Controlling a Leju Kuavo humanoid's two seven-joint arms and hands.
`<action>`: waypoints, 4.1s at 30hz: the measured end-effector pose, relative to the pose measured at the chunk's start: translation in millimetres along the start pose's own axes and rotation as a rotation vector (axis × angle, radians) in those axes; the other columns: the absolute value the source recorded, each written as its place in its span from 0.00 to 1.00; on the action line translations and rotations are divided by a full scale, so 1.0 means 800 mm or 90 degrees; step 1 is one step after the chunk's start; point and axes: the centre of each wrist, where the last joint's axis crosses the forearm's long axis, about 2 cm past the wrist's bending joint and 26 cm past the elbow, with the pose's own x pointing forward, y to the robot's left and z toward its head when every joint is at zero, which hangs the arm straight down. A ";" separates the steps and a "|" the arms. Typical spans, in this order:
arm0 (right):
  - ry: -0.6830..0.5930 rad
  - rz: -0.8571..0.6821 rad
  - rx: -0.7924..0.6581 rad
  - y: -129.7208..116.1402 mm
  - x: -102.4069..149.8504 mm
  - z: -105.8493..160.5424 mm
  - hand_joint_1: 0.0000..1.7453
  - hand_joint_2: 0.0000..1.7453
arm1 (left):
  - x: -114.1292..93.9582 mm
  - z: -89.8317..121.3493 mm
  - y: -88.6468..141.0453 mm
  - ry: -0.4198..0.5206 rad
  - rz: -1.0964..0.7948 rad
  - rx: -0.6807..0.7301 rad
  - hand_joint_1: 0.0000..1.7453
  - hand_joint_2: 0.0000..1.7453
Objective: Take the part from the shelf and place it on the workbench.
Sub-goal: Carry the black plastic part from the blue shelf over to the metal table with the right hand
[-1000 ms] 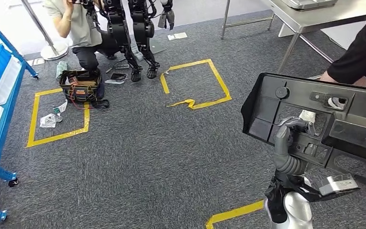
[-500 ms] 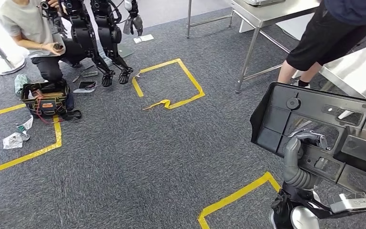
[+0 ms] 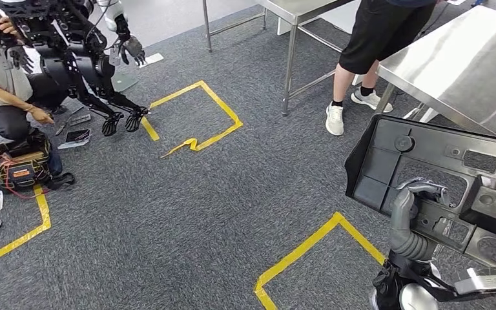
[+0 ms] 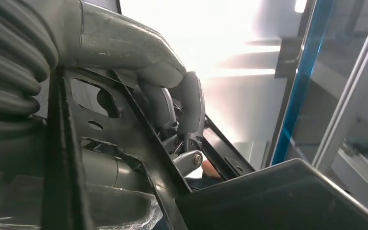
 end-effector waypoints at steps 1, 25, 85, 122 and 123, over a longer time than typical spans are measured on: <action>0.001 0.000 0.000 0.000 0.000 0.001 1.00 1.00 | 0.000 0.000 0.000 0.000 0.000 0.000 0.00 1.00; -0.001 0.000 0.003 0.000 0.001 0.001 1.00 1.00 | 0.000 0.000 0.000 0.004 -0.002 0.003 0.00 1.00; 0.010 0.025 -0.017 -0.003 0.016 0.016 1.00 1.00 | -0.003 0.010 -0.043 -0.029 0.023 0.019 0.00 1.00; -0.003 0.032 -0.011 -0.007 0.024 0.022 1.00 1.00 | 0.001 0.003 -0.020 0.002 -0.001 0.029 0.00 1.00; -0.003 0.031 -0.010 -0.006 0.024 0.022 1.00 1.00 | 0.003 0.003 -0.020 0.002 -0.001 0.029 0.00 1.00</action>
